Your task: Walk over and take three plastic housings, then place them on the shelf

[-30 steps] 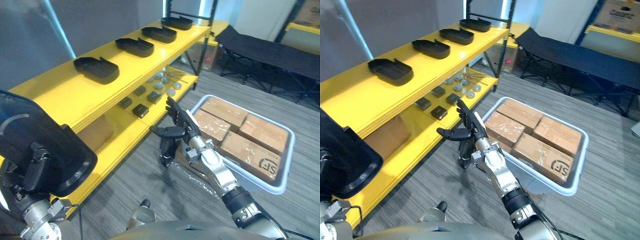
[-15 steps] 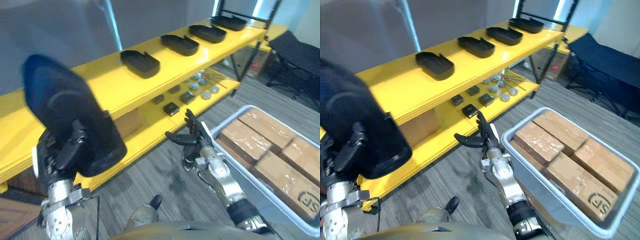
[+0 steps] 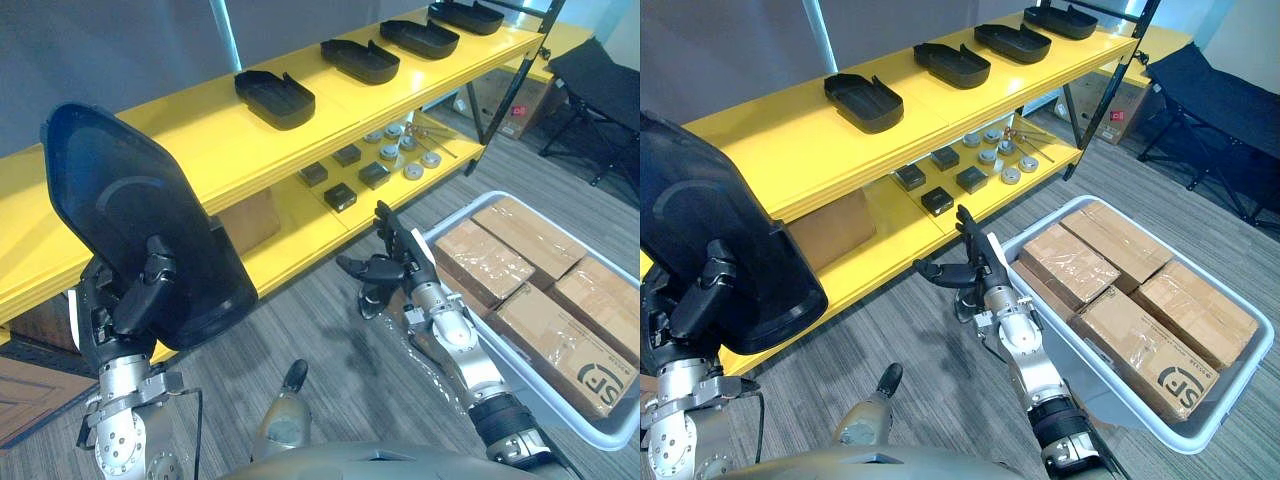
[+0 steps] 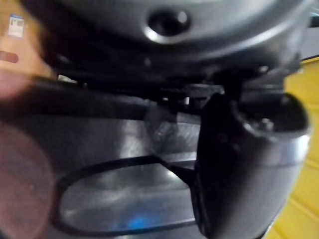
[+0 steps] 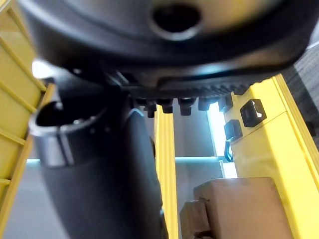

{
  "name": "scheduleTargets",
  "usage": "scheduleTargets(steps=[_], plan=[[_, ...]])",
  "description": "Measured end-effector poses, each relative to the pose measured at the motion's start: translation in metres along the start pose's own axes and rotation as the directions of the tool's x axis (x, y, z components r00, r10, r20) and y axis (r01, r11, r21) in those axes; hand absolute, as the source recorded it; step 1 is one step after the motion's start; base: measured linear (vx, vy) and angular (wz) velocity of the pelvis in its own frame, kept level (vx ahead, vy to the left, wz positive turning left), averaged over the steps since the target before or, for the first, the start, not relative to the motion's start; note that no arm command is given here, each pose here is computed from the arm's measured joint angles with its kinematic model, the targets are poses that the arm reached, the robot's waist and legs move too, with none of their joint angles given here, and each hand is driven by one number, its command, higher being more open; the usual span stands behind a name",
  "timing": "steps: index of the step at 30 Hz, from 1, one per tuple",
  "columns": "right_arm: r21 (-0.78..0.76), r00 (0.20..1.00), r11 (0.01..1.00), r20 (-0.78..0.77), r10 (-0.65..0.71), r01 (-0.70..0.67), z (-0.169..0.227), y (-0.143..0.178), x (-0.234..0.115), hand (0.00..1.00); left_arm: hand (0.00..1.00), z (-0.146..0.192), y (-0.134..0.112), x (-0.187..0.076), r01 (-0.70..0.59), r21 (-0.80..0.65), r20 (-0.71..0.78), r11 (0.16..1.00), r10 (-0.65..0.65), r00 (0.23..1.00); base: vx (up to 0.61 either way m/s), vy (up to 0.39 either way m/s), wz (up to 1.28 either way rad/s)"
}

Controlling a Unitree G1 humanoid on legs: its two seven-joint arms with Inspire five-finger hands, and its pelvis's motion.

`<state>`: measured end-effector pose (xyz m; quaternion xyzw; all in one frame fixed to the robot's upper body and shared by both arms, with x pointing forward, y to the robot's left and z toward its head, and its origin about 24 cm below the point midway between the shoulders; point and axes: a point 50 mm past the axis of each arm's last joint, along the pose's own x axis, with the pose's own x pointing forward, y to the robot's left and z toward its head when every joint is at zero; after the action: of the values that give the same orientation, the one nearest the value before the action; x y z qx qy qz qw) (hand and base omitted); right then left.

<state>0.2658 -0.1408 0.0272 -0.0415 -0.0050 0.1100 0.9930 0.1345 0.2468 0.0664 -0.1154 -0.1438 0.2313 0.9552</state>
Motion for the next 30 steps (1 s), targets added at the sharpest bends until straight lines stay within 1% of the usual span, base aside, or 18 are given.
scheduleTargets(steps=[7, 12, 14, 16, 18, 20, 23, 24, 26, 27, 28, 30], plan=[[0.053, 1.0, 0.999, 0.003, 0.001, -0.002, -0.001, 0.011, 0.002, 1.0, 0.0, -0.001, -0.001, 0.0, -0.019, -0.016, 0.002, 1.0, 0.019, 1.0, 0.09, 0.049, 0.1], [0.076, 1.0, 0.997, -0.025, -0.012, 0.014, -0.008, 0.015, 0.0, 1.0, 0.0, 0.0, -0.004, 0.003, -0.001, -0.027, 0.016, 1.0, 0.002, 1.0, 0.02, 0.071, 0.28], [0.084, 0.997, 0.994, -0.059, -0.059, 0.064, -0.017, 0.007, -0.009, 1.0, 0.0, 0.002, -0.009, 0.008, 0.042, -0.037, 0.037, 0.998, -0.04, 0.998, -0.03, 0.089, 0.63], [0.086, 0.993, 0.992, -0.078, -0.085, 0.092, -0.021, 0.002, -0.015, 1.0, 0.0, 0.004, -0.012, 0.012, 0.059, -0.037, 0.055, 0.998, -0.057, 0.997, 0.02, 0.149, 0.55], [0.1, 0.989, 0.989, -0.103, -0.102, 0.113, -0.027, 0.003, -0.02, 1.0, 0.0, 0.005, -0.007, 0.013, 0.056, -0.006, 0.046, 0.998, -0.056, 0.997, 0.1, 0.207, 0.54], [0.114, 0.992, 0.988, -0.074, -0.099, 0.107, -0.024, 0.007, -0.018, 1.0, 0.0, 0.008, 0.0, 0.012, 0.037, 0.029, 0.048, 0.999, -0.039, 0.998, 0.22, 0.196, 0.27], [0.101, 0.998, 0.993, 0.004, -0.056, 0.056, -0.007, 0.006, -0.002, 1.0, 0.0, 0.006, 0.011, 0.013, -0.046, 0.032, 0.041, 0.998, 0.044, 0.998, 0.1, 0.163, -0.14], [0.094, 0.998, 0.994, 0.034, -0.054, 0.051, 0.001, 0.001, 0.002, 1.0, 0.0, 0.003, 0.009, 0.013, -0.065, 0.019, 0.032, 0.998, 0.064, 0.997, 0.06, 0.068, 0.21], [0.102, 0.993, 0.992, 0.088, -0.083, 0.074, 0.014, -0.009, 0.001, 1.0, 0.0, -0.005, 0.001, 0.014, -0.06, -0.014, 0.01, 0.998, 0.06, 0.998, 0.04, -0.023, 0.7], [0.107, 0.99, 0.99, 0.104, -0.098, 0.087, 0.018, -0.011, 0.001, 1.0, 0.0, -0.007, -0.003, 0.015, -0.049, -0.02, 0.003, 0.999, 0.049, 0.999, 0.05, -0.112, 1.45], [0.112, 0.981, 0.986, 0.134, -0.14, 0.126, 0.024, -0.017, 0.0, 1.0, 0.0, -0.013, -0.009, 0.014, -0.019, -0.026, -0.023, 0.999, 0.019, 1.0, 0.05, -0.132, 1.39], [0.126, 0.975, 0.98, 0.143, -0.17, 0.152, 0.026, -0.02, -0.001, 1.0, 0.0, -0.014, -0.012, 0.013, 0.014, -0.027, -0.025, 1.0, -0.015, 1.0, 0.1, -0.162, 1.46]])
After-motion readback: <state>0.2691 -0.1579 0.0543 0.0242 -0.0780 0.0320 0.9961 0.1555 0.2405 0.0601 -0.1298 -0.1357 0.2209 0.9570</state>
